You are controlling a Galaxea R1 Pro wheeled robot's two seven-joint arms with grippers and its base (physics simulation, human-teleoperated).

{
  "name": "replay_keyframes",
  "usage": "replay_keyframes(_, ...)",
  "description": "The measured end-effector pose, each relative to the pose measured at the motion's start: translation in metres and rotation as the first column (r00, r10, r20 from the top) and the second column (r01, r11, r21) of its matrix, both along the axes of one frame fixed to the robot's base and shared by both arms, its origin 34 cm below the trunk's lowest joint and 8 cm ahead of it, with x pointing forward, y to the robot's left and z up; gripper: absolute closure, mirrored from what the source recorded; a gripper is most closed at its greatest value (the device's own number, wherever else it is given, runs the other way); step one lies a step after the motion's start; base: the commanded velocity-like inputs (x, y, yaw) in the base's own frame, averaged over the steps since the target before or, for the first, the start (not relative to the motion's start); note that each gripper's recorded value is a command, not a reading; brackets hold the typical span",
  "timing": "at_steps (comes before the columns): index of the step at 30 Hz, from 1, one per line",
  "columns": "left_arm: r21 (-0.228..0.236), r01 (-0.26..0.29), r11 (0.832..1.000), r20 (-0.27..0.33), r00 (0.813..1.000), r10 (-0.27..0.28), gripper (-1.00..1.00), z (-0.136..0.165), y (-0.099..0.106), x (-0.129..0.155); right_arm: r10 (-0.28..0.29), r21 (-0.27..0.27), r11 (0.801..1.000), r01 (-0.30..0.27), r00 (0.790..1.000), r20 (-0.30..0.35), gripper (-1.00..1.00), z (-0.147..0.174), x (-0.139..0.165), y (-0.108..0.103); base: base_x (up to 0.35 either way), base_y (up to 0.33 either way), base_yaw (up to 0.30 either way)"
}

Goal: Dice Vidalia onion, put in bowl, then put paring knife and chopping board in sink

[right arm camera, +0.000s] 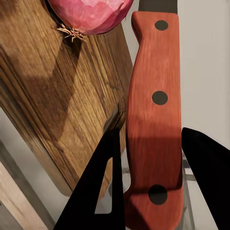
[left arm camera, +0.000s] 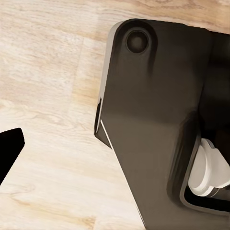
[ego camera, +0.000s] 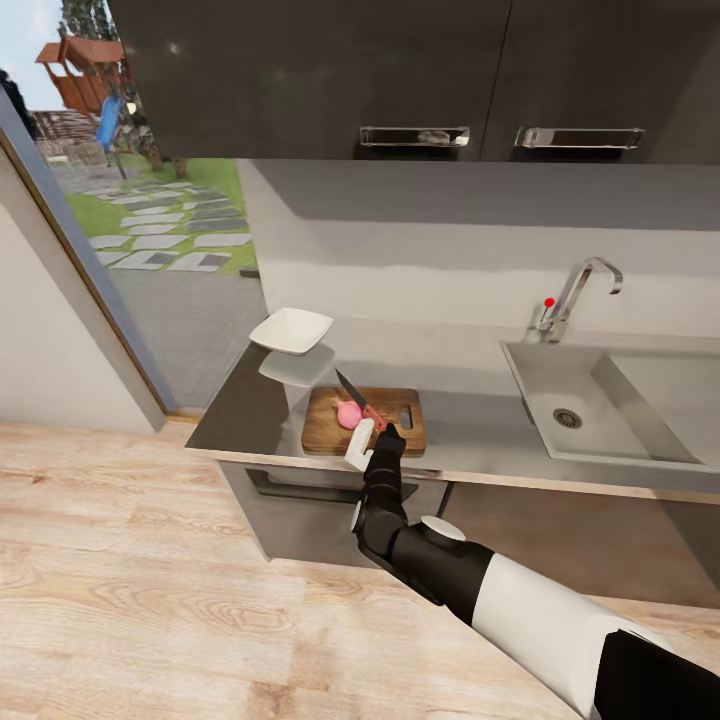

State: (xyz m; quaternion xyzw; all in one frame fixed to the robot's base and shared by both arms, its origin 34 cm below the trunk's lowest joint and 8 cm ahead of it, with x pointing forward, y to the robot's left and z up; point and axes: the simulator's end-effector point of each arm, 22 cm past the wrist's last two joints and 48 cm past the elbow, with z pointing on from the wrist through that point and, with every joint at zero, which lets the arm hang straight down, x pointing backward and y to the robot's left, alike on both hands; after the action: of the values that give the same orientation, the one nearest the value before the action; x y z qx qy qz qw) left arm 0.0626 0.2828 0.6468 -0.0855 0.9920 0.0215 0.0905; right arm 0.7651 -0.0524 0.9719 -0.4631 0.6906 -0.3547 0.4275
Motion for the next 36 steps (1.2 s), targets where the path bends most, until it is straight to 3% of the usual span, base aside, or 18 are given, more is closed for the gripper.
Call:
replay_keyframes(32, -0.001, 0.0, 1.0, 0.0, 1.0, 0.0, -1.0, 0.0, -0.0006, 0.0, 0.001, -0.001, 1.0, -0.001, 1.0, -0.002, 1.0, -0.0009, -0.0001, -0.0007, 0.0, 0.0, 0.0)
replay_keyframes(33, -0.001, -0.001, 1.0, 0.0, 1.0, 0.001, -1.0, 0.0, -0.0006, 0.0, 0.03, -0.023, 0.999, -0.03, 1.0, 0.004, 1.0, -0.0023, -0.0045, 0.0063, 0.0, 0.0, 0.0)
replay_keyframes(36, -0.001, 0.0, 1.0, 0.0, 1.0, 0.0, -1.0, 0.0, -0.0006, 0.0, 0.031, -0.026, 0.999, -0.031, 0.999, 0.008, 1.0, -0.0014, -0.0044, 0.0068, 0.0, 0.0, 0.0)
